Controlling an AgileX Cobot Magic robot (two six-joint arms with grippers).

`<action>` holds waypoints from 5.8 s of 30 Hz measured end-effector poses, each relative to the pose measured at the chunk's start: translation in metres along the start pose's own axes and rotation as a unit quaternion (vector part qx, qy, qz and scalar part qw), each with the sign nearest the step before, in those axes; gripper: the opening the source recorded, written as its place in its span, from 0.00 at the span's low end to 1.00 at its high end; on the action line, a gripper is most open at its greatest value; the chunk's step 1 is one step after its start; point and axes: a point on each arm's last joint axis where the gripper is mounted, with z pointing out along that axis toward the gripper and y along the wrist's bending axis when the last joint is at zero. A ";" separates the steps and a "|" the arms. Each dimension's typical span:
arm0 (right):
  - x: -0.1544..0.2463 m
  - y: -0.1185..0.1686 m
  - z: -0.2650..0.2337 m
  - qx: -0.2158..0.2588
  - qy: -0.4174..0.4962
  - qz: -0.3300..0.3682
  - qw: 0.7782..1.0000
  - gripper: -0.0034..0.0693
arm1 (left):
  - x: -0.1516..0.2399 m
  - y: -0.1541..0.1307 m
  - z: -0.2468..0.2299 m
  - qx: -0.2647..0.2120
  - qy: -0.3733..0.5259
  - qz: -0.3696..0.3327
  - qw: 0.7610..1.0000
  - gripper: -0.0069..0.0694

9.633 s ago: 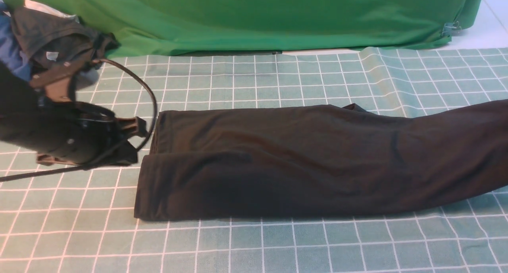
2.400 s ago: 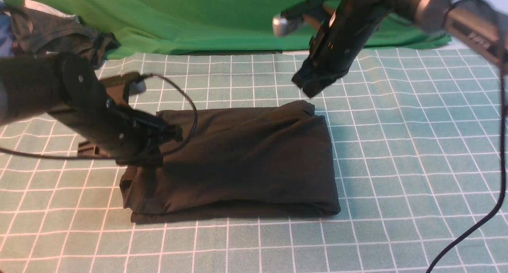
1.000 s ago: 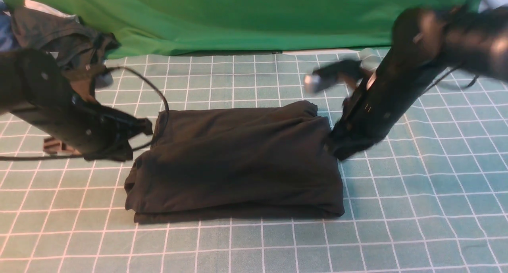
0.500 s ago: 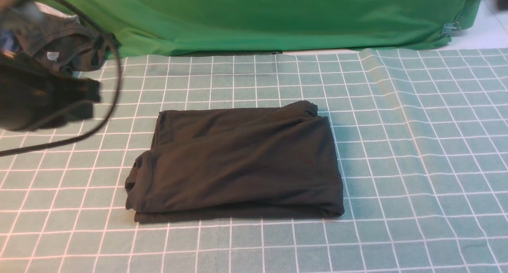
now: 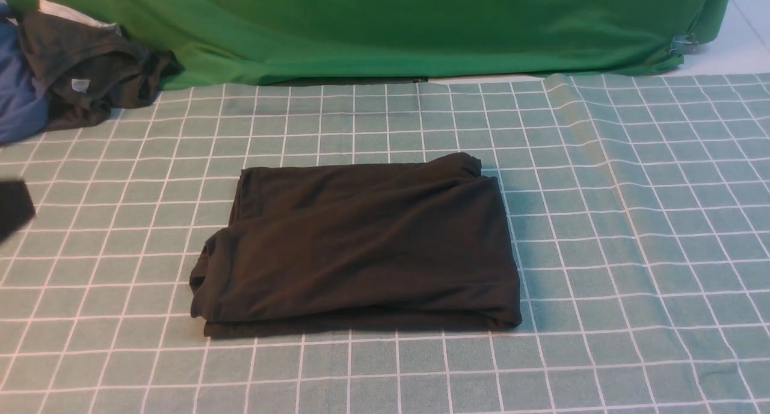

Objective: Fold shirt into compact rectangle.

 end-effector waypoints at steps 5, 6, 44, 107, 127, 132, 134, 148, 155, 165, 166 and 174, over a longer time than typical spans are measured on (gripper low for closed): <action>0.017 0.004 -0.021 -0.004 -0.050 0.001 0.999 0.08 | 0.038 0.007 0.000 0.011 -0.039 -0.022 0.999 0.10; 0.017 0.004 -0.022 -0.004 -0.055 0.003 0.998 0.08 | 0.042 0.008 0.000 0.013 -0.053 -0.026 0.998 0.10; 0.017 0.004 -0.024 -0.005 -0.059 0.013 0.998 0.18 | 0.045 0.019 0.009 -0.014 -0.151 0.017 0.988 0.11; 0.017 0.004 -0.024 -0.005 -0.059 0.015 0.998 0.33 | 0.156 0.063 0.047 -0.099 -0.136 0.103 0.980 0.11; 0.020 0.004 -0.023 -0.004 -0.042 0.034 0.999 0.38 | 0.156 0.063 0.047 -0.099 -0.136 0.103 0.980 0.11; 0.027 0.005 -0.018 -0.008 -0.019 0.023 1.000 0.38 | 0.156 0.063 0.047 -0.099 -0.136 0.103 0.980 0.11; 0.027 0.005 -0.018 -0.010 -0.016 0.022 1.000 0.38 | 0.156 0.063 0.047 -0.099 -0.136 0.103 0.980 0.11; 0.082 0.005 -0.024 0.045 0.151 0.003 0.988 0.38 | 0.156 0.063 0.047 -0.099 -0.136 0.103 0.980 0.11; 0.189 -0.002 -0.047 0.160 0.318 -0.038 0.934 0.38 | 0.156 0.063 0.047 -0.099 -0.135 0.103 0.980 0.11; 0.212 0.002 -0.066 0.203 0.270 -0.030 0.941 0.38 | 0.156 0.064 0.047 -0.099 -0.132 0.102 0.981 0.11; 0.212 0.002 -0.066 0.203 0.270 -0.027 0.941 0.38 | 0.156 0.064 0.047 -0.099 -0.132 0.102 0.981 0.11; 0.212 0.002 -0.066 0.205 0.270 -0.019 0.940 0.38 | 0.157 0.064 0.047 -0.099 -0.131 0.102 0.981 0.11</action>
